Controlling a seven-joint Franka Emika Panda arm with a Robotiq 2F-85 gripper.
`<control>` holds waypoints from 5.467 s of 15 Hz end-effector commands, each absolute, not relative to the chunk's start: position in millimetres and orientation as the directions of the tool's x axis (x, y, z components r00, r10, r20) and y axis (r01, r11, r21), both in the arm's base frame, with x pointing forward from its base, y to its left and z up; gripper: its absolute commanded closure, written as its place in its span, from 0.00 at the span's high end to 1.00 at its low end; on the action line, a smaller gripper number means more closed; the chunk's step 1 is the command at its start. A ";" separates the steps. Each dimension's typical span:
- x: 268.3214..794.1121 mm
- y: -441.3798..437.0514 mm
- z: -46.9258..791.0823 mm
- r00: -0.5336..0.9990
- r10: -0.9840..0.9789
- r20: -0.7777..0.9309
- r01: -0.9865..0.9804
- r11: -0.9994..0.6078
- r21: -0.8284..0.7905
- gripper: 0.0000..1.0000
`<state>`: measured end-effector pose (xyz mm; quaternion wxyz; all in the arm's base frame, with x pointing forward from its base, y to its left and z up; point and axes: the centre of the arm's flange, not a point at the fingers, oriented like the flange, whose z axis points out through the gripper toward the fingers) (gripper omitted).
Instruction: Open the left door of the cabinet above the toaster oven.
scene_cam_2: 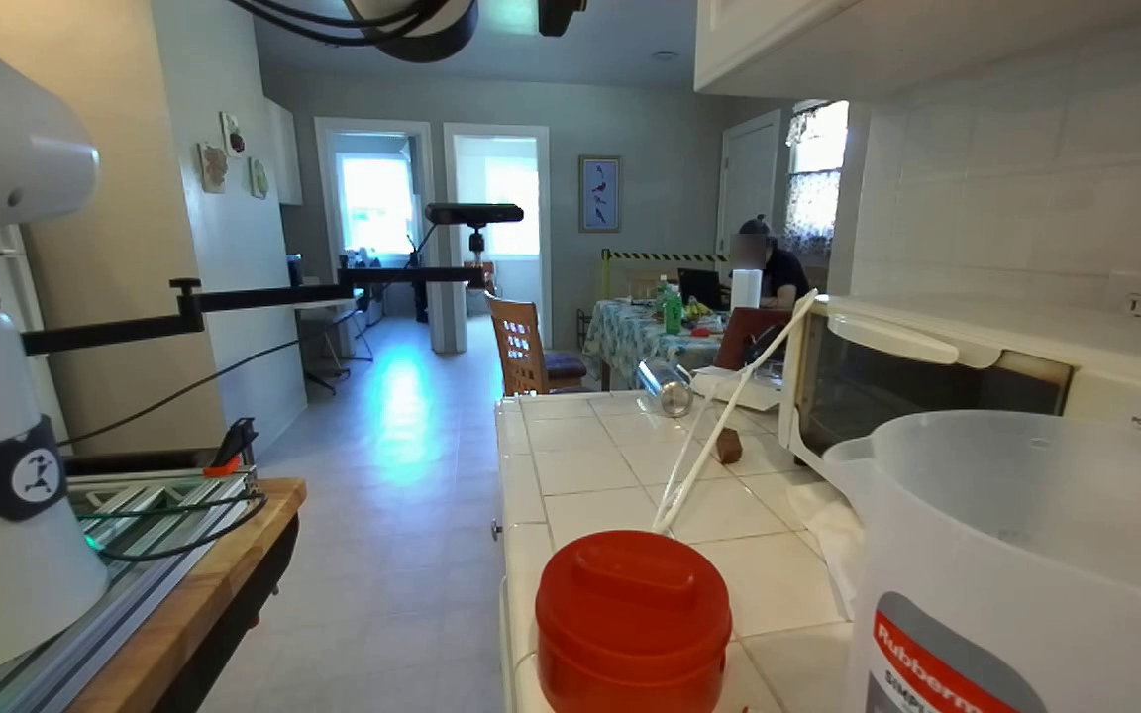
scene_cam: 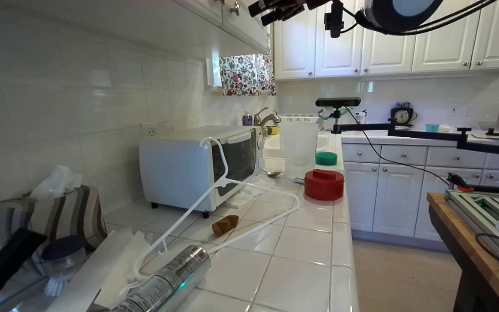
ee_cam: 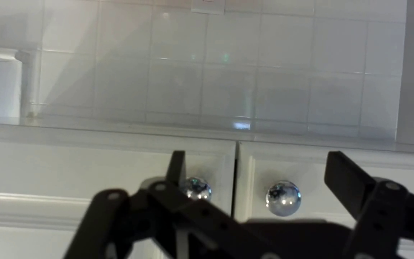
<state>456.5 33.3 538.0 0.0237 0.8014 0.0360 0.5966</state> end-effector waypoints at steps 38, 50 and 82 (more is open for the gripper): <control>518.9 66.5 550.9 0.125 0.161 0.979 0.111 -0.983 0.148 0.60; 523.6 74.6 556.9 0.105 0.170 0.980 0.118 -0.980 0.157 0.42; 430.3 115.1 563.6 0.240 0.235 0.942 0.169 -0.966 0.198 0.10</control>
